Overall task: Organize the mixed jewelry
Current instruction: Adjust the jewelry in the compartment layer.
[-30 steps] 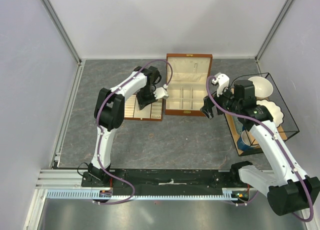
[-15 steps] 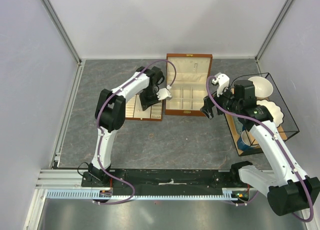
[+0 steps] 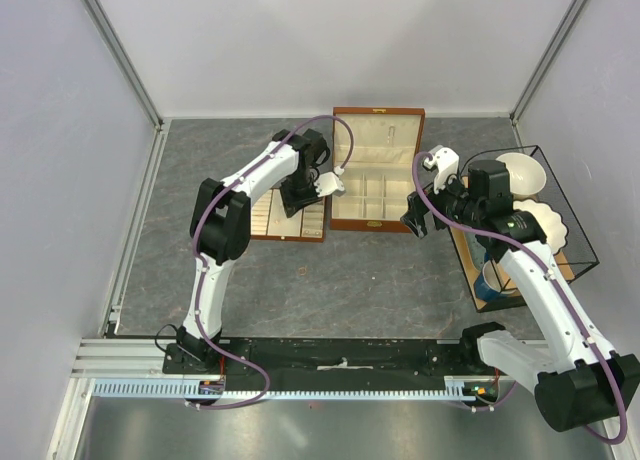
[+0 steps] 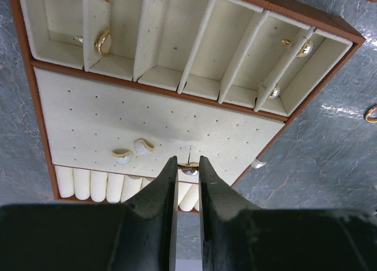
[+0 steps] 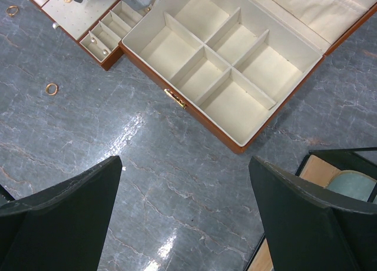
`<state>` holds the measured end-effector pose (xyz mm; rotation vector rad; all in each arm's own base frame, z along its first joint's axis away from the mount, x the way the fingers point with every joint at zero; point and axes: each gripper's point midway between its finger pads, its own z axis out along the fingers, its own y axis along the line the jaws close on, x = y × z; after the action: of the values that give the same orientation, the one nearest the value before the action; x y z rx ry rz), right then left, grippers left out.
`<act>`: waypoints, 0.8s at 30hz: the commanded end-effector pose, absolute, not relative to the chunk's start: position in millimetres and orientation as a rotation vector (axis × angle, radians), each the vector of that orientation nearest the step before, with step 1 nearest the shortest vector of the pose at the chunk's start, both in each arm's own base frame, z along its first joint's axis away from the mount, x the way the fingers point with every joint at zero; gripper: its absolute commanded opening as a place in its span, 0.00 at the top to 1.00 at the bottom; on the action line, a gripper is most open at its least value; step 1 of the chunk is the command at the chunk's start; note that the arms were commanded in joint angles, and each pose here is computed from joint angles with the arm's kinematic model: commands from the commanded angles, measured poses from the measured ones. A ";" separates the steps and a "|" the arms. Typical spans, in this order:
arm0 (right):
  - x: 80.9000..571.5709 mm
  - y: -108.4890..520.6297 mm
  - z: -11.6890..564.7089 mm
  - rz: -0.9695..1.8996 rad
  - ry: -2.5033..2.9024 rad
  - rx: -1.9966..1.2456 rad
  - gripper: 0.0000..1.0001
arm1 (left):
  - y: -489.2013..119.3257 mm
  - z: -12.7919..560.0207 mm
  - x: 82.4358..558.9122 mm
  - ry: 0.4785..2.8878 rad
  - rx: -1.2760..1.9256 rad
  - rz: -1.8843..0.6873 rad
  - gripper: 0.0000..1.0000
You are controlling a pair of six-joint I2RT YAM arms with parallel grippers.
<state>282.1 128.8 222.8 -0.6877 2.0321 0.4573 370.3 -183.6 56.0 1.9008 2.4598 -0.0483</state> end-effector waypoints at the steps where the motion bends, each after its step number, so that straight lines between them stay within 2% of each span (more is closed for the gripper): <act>1: 283.0 128.8 229.2 0.453 1.999 -0.691 0.02 | -185.7 56.0 371.2 2.438 1.925 -0.067 0.98; 24: 282.0 129.0 228.8 0.453 1.996 -0.694 0.02 | -181.9 41.9 369.9 2.453 1.933 -0.059 0.98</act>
<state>282.1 128.8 222.8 -0.6881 2.0319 0.4571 366.4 -181.3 45.3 1.9114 2.4753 -0.0533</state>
